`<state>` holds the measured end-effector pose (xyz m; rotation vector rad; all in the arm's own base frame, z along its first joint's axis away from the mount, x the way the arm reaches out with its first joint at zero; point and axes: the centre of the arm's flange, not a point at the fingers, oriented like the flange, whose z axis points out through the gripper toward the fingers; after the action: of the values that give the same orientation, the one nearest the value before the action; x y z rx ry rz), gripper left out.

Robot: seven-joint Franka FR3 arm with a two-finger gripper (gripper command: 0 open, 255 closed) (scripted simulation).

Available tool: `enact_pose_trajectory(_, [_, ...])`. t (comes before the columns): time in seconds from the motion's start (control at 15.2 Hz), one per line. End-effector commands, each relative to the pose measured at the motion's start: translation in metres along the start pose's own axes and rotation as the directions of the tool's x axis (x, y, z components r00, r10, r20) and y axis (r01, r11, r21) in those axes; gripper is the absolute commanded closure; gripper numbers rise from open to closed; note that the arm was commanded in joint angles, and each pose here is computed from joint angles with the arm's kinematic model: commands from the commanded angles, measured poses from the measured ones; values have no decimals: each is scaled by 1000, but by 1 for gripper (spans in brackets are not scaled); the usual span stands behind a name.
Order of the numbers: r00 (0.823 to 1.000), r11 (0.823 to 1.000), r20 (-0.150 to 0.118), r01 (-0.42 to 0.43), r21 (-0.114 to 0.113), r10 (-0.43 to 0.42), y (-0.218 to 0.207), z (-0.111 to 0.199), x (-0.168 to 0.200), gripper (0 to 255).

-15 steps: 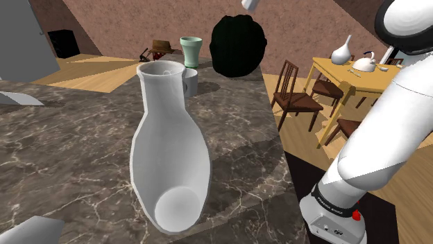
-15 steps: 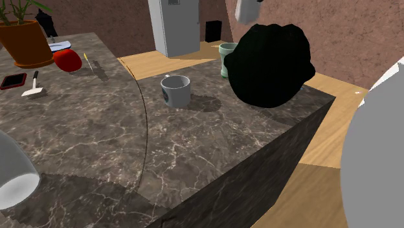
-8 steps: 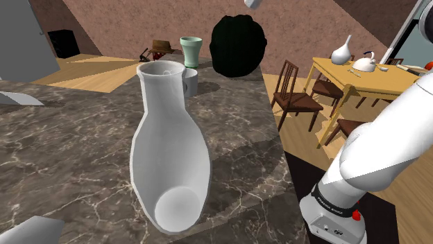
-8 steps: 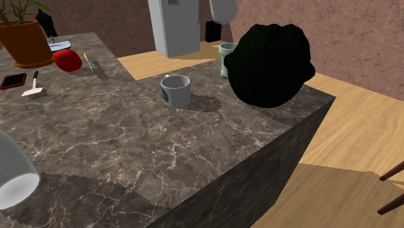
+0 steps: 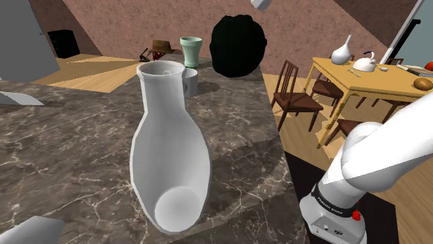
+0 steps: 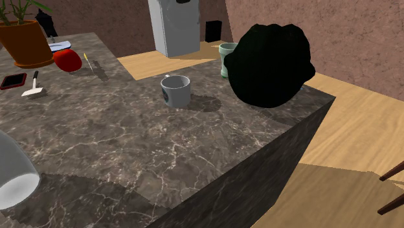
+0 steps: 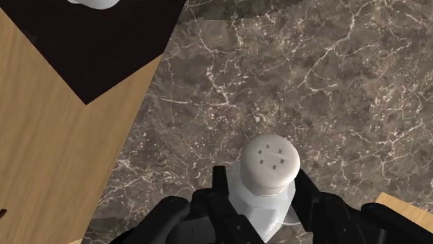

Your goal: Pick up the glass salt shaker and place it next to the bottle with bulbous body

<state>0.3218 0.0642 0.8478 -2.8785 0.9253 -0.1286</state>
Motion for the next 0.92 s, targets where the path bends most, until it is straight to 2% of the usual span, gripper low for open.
enact_pose_trajectory(0.0, [1000, 1000, 0, -1, -1, 1, -8, 1, -29, 255])
enact_pose_trajectory(0.86, [1000, 1000, 0, -1, -1, 1, -55, 0, -194, 255])
